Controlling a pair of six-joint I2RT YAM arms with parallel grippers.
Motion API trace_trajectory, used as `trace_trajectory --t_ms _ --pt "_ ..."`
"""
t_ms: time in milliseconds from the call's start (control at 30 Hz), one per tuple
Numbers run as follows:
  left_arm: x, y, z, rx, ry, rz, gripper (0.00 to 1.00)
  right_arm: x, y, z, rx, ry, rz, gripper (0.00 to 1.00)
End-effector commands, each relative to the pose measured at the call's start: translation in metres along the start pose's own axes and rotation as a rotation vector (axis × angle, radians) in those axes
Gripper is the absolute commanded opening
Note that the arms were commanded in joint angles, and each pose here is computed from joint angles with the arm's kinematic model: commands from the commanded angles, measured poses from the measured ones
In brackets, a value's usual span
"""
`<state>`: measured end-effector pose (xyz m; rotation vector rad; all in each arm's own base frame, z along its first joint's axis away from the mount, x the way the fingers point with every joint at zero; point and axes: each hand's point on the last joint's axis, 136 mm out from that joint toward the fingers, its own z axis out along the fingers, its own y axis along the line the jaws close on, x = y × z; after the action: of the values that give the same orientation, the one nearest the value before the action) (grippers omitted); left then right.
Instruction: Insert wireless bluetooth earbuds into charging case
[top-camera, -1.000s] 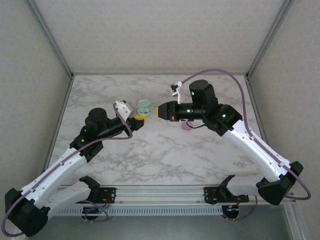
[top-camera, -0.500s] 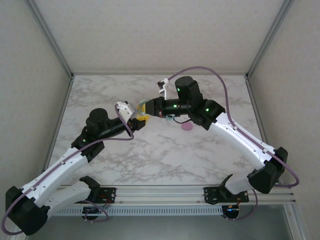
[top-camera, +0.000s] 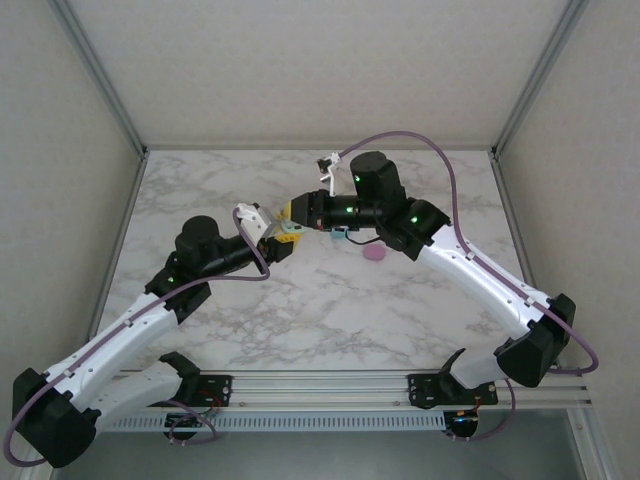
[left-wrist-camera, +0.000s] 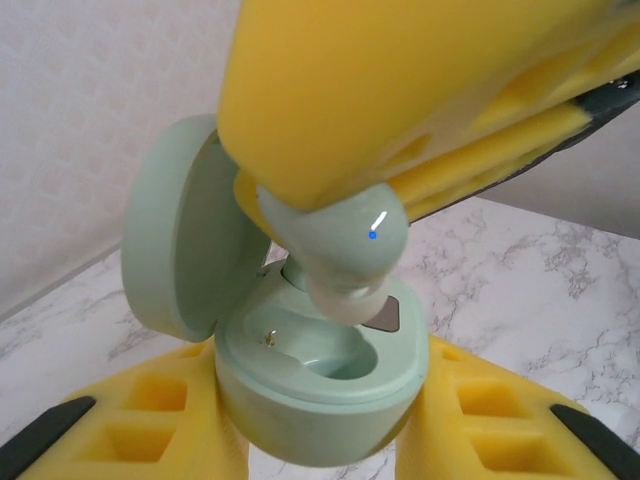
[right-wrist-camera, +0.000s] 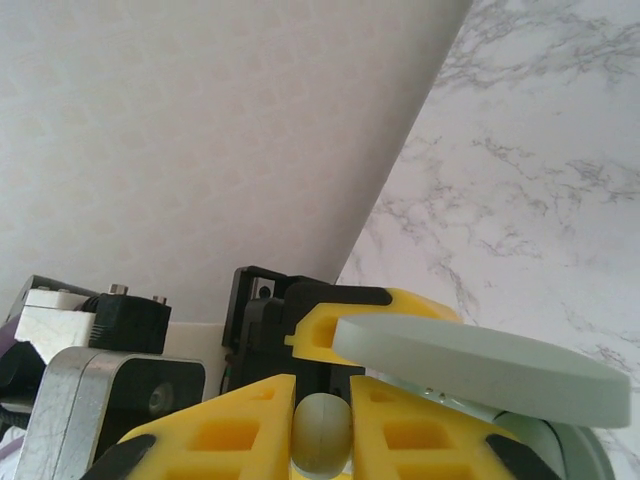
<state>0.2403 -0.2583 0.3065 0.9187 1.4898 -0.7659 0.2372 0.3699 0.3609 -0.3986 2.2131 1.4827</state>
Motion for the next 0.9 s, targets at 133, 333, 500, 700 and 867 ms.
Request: trace_trajectory --t_ms 133,333,500,700,867 --pt "-0.029 -0.001 -0.002 -0.004 -0.082 -0.002 0.27 0.004 -0.004 0.002 0.028 0.004 -0.006 0.20" --pt "-0.032 -0.001 -0.002 -0.006 -0.088 -0.012 0.27 0.006 -0.006 0.005 0.042 0.002 -0.018 0.20" --pt "-0.033 0.000 -0.003 -0.009 -0.090 -0.015 0.27 0.009 -0.010 0.008 0.059 0.014 -0.026 0.20" --pt "-0.035 -0.001 -0.004 -0.009 -0.098 -0.013 0.27 0.013 -0.019 0.011 0.108 0.021 -0.028 0.20" --pt "-0.036 -0.002 -0.005 -0.008 -0.101 -0.010 0.27 0.013 -0.022 0.013 0.132 0.019 -0.034 0.23"
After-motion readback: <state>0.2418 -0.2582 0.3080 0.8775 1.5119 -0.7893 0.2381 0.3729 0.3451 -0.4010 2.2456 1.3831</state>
